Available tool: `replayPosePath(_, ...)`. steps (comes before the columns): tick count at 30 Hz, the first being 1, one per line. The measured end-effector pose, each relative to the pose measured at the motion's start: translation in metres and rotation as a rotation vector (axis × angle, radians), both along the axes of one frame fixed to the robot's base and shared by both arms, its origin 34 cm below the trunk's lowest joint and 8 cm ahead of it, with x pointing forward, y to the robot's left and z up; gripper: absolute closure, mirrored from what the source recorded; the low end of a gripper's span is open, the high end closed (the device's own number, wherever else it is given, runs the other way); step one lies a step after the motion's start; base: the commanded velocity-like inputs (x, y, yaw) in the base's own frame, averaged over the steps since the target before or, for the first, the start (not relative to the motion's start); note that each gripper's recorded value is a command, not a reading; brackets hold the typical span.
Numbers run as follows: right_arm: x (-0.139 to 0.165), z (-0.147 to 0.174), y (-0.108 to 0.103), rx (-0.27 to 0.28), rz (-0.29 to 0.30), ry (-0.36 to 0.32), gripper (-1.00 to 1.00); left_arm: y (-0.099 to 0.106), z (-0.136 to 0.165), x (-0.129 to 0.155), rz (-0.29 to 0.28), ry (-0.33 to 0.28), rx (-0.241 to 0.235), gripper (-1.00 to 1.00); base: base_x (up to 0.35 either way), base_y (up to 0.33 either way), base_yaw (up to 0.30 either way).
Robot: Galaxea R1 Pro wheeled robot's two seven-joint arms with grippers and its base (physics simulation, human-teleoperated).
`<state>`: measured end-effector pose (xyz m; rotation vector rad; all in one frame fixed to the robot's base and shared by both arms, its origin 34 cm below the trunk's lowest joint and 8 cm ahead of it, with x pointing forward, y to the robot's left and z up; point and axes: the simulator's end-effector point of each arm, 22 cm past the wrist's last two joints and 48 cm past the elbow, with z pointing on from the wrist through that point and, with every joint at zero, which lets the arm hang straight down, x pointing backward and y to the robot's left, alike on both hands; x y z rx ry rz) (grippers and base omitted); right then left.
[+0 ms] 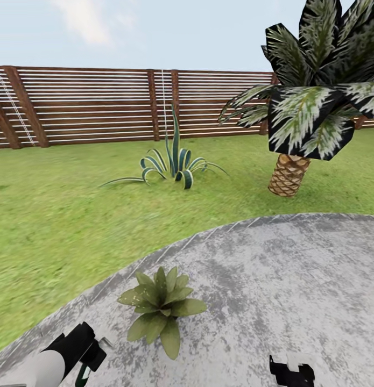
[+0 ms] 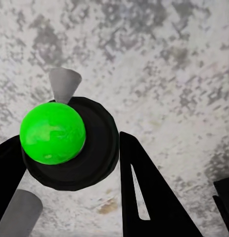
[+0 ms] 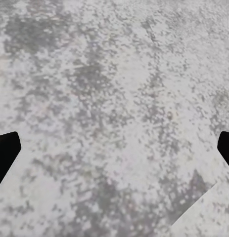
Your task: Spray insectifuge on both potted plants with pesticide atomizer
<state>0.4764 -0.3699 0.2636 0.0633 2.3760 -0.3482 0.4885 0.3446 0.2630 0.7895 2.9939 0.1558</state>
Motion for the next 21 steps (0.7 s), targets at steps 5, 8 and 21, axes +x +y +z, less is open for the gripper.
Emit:
replayPosePath(5,0.000,0.000,0.000,0.000,0.000,0.000,-1.00,-0.013,0.000,0.003,-0.005,-0.005,-0.015,1.00,-0.015,-0.242,0.005)
replayPosePath(8,0.000,0.000,0.000,0.000,0.000,0.000,-1.00,-0.016,-0.001,0.003,-0.007,-0.004,-0.018,1.00,-0.151,-0.247,0.010)
replayPosePath(21,-0.003,-0.004,0.000,0.000,0.000,0.010,-1.00,-0.017,-0.004,0.002,0.028,-0.004,-0.035,1.00,-0.123,-0.137,0.186)
